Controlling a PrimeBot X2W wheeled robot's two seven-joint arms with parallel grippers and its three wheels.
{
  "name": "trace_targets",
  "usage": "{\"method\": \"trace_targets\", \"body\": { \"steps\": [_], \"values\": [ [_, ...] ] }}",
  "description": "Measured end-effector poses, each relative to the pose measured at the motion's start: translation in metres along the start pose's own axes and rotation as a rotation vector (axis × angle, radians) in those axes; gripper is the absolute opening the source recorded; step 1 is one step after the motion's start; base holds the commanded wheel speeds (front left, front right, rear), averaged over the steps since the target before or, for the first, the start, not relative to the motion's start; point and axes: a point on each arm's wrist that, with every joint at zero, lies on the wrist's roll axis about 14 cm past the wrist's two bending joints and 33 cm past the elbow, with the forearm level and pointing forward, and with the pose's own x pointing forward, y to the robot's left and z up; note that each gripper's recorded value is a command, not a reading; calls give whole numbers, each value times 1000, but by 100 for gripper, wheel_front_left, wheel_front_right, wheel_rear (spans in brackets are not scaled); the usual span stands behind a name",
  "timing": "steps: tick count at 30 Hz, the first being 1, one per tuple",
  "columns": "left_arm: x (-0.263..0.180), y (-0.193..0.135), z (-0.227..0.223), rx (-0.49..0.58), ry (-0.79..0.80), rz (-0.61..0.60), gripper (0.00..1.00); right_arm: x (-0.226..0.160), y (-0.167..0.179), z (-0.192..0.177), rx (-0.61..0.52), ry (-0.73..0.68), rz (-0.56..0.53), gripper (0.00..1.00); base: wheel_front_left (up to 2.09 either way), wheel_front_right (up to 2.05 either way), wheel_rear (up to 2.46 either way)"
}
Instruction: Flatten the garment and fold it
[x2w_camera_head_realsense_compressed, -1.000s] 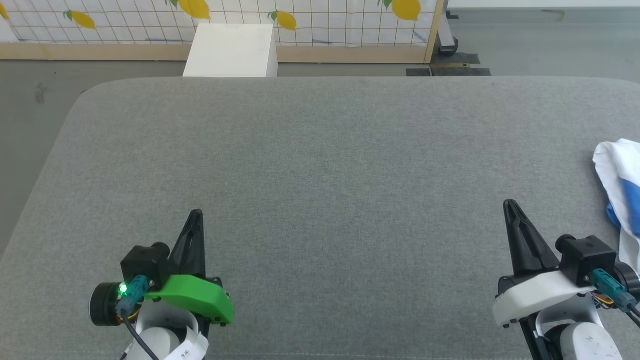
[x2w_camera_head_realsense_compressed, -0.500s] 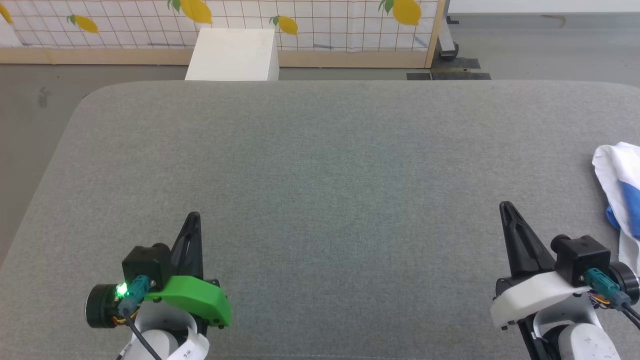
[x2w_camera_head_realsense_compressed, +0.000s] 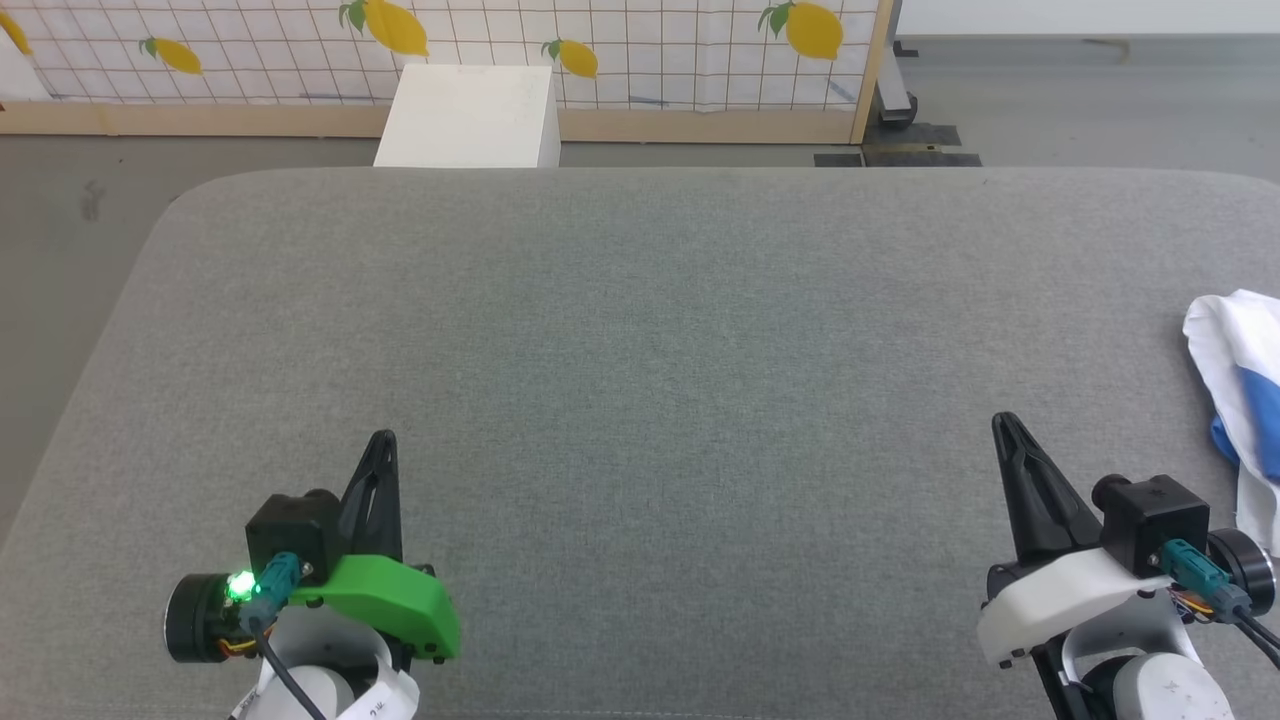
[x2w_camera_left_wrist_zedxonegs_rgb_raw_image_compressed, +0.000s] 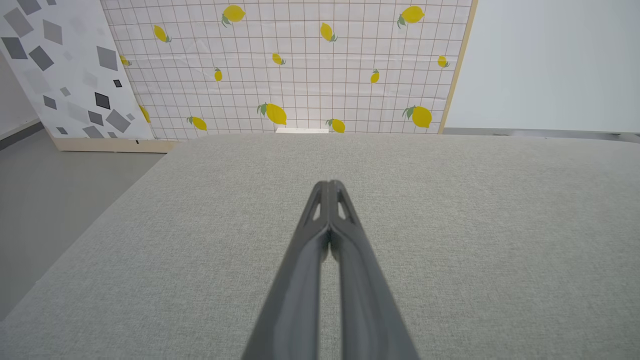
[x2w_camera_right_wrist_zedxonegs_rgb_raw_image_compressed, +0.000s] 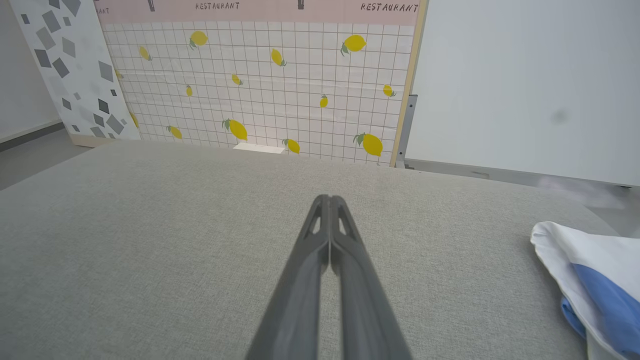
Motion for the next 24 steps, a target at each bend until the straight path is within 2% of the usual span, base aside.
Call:
{"method": "trace_targets", "body": {
  "steps": [24],
  "values": [
    [-8, 5, 1, 55, 24, 22, 0, -3, 6, 1, -22, 16, 16, 0, 0, 0, 0]
  ]
}}
